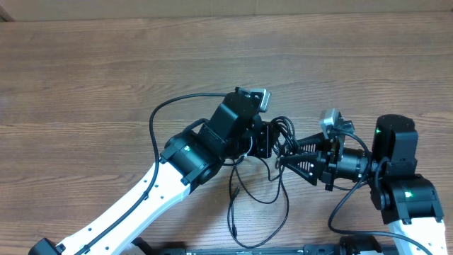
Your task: Untangle cables
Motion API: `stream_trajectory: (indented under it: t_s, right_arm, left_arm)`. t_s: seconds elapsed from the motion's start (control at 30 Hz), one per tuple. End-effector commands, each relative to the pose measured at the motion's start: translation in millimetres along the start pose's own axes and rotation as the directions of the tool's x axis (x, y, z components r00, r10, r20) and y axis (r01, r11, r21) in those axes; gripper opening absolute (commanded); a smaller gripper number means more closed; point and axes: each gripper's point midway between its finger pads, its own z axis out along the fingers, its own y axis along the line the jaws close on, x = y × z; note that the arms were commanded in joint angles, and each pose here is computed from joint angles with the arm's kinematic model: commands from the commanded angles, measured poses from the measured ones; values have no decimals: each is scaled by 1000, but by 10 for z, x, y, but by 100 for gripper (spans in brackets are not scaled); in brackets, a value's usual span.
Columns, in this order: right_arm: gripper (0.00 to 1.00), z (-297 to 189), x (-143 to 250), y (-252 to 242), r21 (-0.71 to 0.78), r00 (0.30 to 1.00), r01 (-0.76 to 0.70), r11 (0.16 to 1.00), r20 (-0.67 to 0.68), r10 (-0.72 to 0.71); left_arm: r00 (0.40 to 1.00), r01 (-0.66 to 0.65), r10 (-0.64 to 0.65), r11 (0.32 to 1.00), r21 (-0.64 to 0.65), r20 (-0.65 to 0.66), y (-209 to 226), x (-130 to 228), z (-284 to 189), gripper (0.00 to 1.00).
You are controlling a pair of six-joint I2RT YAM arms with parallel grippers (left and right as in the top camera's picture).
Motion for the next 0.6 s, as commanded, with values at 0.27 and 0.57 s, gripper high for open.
stream_trajectory:
  t_s: [0.27,0.57]
  right_arm:
    - [4,-41,-126,378,-193,995,93,977,53,-84]
    - [4,-115,-191,630,-332,985,165,929,98,-140]
  left_arm:
    - [997,31,-22,992,-121,70,176,-113,-52,4]
    - [923,381,-329,856,-349,201,910,-131,-267,4]
